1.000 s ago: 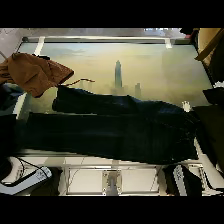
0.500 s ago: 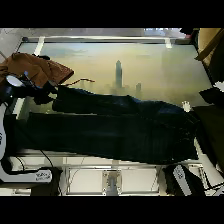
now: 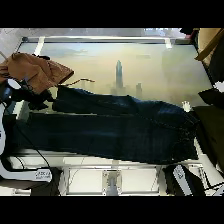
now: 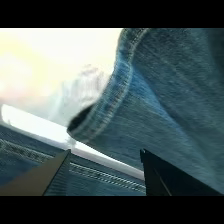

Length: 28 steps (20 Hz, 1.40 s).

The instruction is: Fold the clothes and pants, and hang the long-sleeved shirts on hangers.

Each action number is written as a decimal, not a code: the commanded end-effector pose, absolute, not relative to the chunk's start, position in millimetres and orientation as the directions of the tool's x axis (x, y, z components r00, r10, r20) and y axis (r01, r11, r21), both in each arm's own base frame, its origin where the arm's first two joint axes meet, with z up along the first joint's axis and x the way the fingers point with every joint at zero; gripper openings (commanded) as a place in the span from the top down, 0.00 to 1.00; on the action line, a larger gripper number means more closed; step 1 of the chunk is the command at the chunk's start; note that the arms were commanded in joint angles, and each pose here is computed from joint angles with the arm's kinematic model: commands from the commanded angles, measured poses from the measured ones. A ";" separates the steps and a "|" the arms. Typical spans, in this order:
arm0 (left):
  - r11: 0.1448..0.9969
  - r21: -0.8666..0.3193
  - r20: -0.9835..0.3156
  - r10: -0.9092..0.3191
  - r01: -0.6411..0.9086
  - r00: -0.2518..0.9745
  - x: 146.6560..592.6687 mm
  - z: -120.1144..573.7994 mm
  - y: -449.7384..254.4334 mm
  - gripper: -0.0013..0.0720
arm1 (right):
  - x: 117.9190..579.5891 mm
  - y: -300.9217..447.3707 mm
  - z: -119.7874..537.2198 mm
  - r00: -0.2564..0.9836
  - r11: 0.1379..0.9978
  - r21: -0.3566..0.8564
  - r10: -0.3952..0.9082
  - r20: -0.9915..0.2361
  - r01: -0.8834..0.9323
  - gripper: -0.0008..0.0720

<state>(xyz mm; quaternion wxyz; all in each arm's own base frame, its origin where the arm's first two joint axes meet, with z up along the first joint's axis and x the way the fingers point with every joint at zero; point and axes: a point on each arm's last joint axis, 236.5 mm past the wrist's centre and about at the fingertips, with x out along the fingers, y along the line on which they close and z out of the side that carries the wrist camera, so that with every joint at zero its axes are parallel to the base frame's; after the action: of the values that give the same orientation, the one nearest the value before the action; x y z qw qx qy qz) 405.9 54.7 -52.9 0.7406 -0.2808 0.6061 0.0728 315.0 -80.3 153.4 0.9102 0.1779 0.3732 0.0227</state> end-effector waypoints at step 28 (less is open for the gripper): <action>0.949 -0.053 -0.960 0.037 -0.311 0.277 370.4 -6.8 165.2 0.95 | 310.2 -104.9 -13.3 0.554 0.852 0.418 0.191 -0.810 0.317 0.26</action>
<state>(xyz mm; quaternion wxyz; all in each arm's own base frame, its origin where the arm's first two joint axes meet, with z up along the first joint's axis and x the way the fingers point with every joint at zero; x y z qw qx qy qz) 368.4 161.1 -10.7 0.7855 -0.1162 0.5993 0.1018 290.7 -110.1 10.6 0.8435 0.2181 0.4884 -0.0485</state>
